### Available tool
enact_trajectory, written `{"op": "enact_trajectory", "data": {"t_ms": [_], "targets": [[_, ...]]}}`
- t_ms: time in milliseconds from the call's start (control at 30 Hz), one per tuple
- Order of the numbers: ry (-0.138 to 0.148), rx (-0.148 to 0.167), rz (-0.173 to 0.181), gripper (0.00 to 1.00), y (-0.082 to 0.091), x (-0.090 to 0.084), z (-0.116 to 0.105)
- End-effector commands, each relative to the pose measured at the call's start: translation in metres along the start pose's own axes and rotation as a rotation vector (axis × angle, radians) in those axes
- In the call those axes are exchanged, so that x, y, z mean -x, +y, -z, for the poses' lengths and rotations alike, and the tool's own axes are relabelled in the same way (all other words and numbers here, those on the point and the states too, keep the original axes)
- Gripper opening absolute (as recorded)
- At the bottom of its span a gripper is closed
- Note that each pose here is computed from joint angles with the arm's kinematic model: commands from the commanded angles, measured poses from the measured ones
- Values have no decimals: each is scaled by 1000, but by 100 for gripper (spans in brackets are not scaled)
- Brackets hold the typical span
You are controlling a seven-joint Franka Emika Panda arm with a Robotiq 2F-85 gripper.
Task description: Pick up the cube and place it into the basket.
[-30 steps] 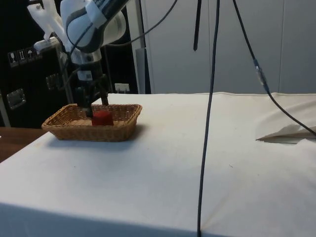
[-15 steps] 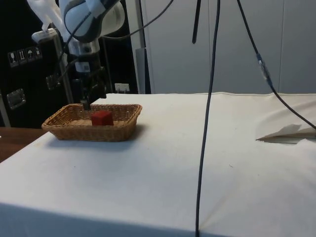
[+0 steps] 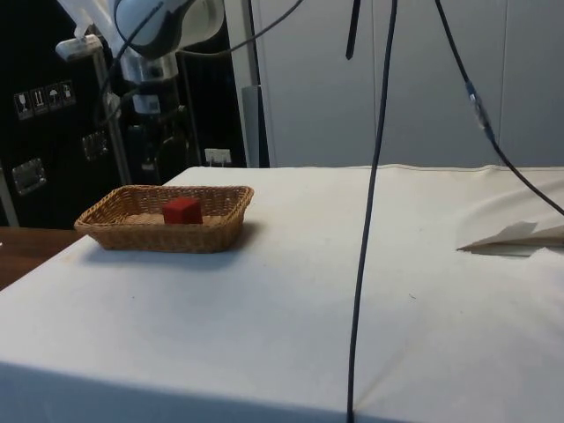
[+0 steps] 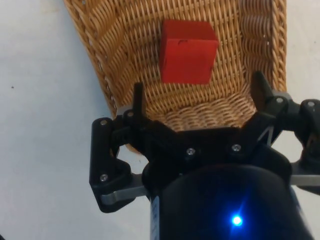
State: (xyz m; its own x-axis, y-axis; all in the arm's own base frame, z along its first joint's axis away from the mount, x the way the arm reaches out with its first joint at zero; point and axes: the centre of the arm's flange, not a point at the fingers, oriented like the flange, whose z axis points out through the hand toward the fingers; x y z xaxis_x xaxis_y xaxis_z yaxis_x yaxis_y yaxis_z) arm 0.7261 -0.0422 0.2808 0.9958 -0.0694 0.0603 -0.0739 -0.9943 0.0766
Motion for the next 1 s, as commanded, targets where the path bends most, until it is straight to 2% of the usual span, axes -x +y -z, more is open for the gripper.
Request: {"op": "enact_trajectory", "data": {"t_ms": [0, 233, 267, 300, 467, 533, 567, 767, 867, 967], "targets": [[6, 4, 0, 100, 0, 2, 4], [15, 6, 4, 100, 0, 9, 14], [1, 1, 5, 100, 0, 8, 11], [17, 7, 5, 100, 0, 10, 16], [20, 8, 10, 100, 0, 17, 23], [8, 1, 10, 100, 0, 17, 22], [18, 7, 14, 100, 0, 20, 29], [14, 3, 20, 100, 2, 27, 44], [11, -2, 18, 100, 2, 25, 44], [11, -2, 24, 100, 4, 32, 57]]}}
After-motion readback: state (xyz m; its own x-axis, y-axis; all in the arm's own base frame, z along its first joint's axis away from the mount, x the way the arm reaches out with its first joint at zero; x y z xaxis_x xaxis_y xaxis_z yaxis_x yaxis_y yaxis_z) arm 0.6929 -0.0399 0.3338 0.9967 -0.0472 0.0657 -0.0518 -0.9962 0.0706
